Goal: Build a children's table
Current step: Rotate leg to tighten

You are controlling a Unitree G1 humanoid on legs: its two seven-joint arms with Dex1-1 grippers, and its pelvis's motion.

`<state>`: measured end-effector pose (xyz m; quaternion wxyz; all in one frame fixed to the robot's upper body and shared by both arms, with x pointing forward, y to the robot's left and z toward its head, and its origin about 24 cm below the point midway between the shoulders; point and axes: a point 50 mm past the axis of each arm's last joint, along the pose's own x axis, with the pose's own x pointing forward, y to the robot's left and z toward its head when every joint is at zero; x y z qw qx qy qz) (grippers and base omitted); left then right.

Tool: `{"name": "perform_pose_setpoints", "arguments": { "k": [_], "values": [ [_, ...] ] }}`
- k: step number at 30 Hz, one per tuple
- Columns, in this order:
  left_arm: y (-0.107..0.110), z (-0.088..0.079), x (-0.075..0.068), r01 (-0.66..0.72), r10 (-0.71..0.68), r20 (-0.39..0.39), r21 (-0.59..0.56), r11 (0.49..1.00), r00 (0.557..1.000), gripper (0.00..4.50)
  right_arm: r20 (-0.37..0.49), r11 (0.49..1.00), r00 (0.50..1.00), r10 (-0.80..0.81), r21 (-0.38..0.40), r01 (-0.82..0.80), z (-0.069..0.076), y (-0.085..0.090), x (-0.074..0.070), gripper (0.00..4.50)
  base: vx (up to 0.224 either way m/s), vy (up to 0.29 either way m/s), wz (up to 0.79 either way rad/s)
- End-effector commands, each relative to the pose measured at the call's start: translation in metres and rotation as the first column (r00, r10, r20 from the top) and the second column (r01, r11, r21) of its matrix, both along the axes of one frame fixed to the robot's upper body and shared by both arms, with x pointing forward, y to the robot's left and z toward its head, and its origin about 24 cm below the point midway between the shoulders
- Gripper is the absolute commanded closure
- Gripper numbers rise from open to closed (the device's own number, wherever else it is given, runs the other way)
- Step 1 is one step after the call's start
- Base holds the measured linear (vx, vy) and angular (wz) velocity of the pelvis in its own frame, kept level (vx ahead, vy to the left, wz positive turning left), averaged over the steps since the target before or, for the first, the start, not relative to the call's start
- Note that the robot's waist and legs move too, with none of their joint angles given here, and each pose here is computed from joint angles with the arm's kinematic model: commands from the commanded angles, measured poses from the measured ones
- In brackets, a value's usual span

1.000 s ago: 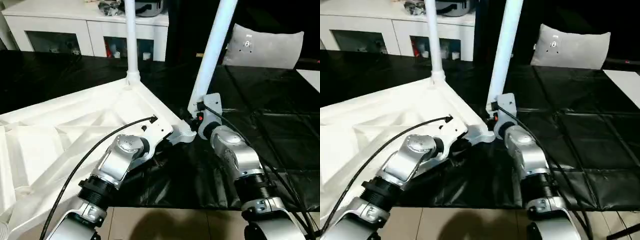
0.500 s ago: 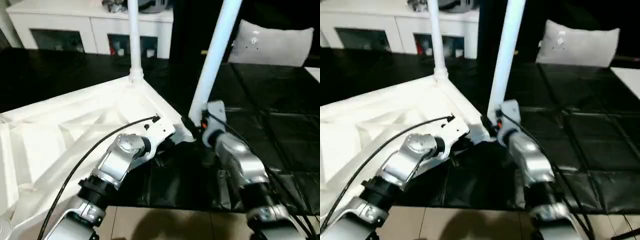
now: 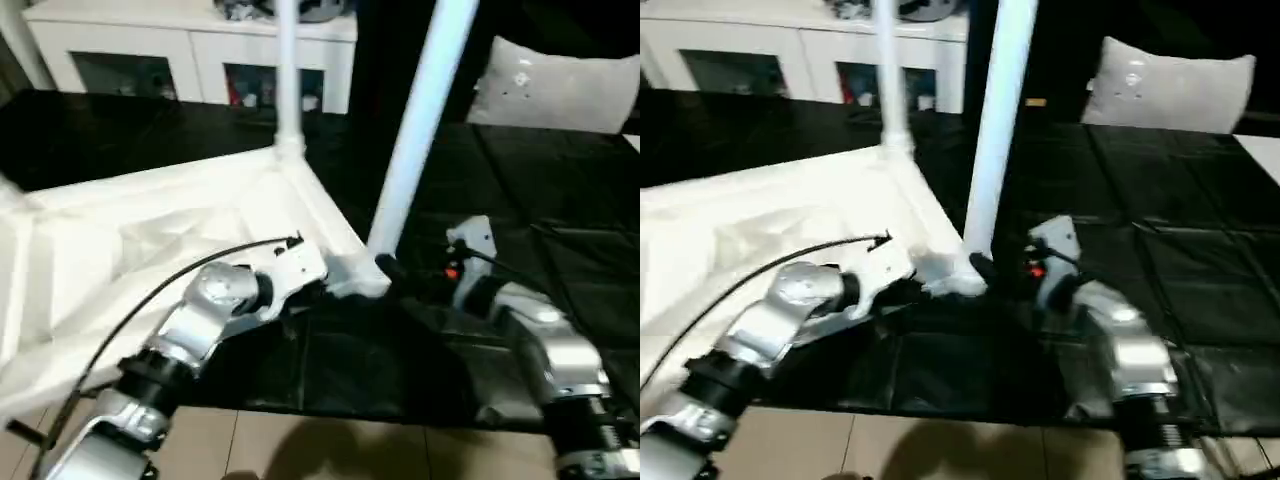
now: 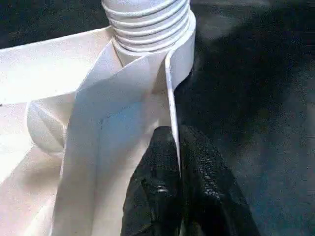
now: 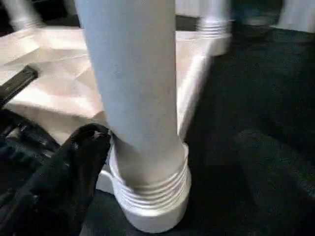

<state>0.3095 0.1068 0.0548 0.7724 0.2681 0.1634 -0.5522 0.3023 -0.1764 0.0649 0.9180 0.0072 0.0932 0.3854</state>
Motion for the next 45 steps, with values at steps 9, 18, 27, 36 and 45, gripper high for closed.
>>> {"name": "perform_pose_setpoints", "arguments": {
  "k": [9, 18, 27, 36, 45],
  "values": [
    [0.007, -0.012, -0.016, 0.259, -0.250, -0.101, 0.094, 0.961, 0.963, 4.50, -0.025, 0.964, 0.964, 0.266, -0.013, -0.267, 0.004, -0.002, -0.009, 0.20, 0.000, 0.000, 0.00],
    [0.007, -0.010, -0.013, 0.298, -0.287, -0.103, 0.111, 0.948, 0.952, 4.50, -0.112, 0.928, 0.924, 0.365, -0.040, -0.371, -0.008, -0.001, -0.015, 0.87, 0.000, 0.000, 0.00],
    [0.006, -0.012, -0.015, 0.316, -0.303, -0.117, 0.112, 0.942, 0.946, 4.50, -0.113, 0.929, 0.924, 0.365, -0.018, -0.369, -0.014, 0.005, -0.014, 1.77, 0.000, 0.000, 0.00],
    [0.008, -0.014, -0.017, 0.316, -0.302, -0.133, 0.110, 0.942, 0.944, 4.50, -0.138, 0.925, 0.917, 0.375, -0.011, -0.380, -0.020, 0.005, -0.019, 2.34, 0.000, 0.000, 0.00],
    [0.006, -0.014, -0.018, 0.315, -0.301, -0.134, 0.100, 0.944, 0.944, 4.50, -0.150, 0.923, 0.913, 0.378, -0.009, -0.384, -0.024, 0.007, -0.022, 2.53, 0.000, 0.000, 0.00]
  ]
}}
